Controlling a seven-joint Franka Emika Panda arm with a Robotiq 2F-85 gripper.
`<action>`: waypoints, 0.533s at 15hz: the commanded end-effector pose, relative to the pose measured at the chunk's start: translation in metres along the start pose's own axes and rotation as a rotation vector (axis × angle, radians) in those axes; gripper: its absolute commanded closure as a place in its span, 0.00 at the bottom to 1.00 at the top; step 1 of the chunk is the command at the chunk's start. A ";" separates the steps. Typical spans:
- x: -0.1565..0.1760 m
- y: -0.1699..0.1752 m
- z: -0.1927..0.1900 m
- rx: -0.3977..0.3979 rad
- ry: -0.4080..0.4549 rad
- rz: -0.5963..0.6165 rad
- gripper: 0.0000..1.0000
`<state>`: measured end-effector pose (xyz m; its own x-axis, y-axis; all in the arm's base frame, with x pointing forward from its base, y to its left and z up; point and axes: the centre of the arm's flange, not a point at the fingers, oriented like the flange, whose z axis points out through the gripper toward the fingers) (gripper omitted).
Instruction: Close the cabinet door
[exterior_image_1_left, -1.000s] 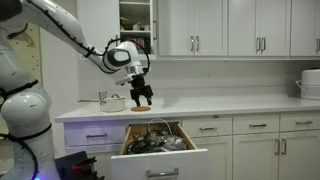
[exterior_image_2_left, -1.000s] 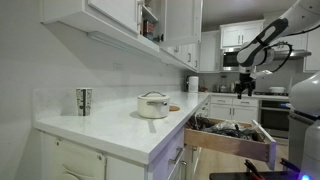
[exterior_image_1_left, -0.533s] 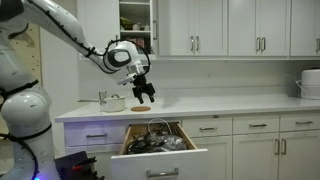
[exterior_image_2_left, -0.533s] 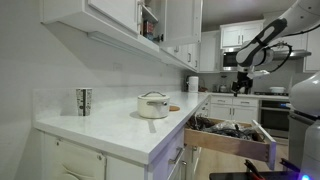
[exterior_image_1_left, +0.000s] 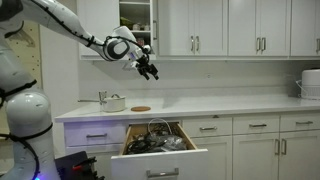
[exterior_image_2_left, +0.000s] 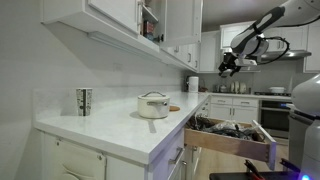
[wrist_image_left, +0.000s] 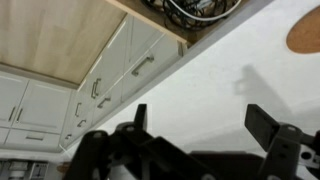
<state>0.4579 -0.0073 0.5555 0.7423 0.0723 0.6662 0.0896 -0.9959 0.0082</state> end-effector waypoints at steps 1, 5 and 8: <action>0.019 0.005 -0.039 0.062 0.195 0.009 0.00; 0.035 0.014 -0.077 0.141 0.397 -0.049 0.00; 0.035 0.012 -0.079 0.125 0.408 -0.055 0.00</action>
<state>0.4323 -0.0217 0.6382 0.4105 0.0736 0.9089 0.2215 -0.9749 -0.0211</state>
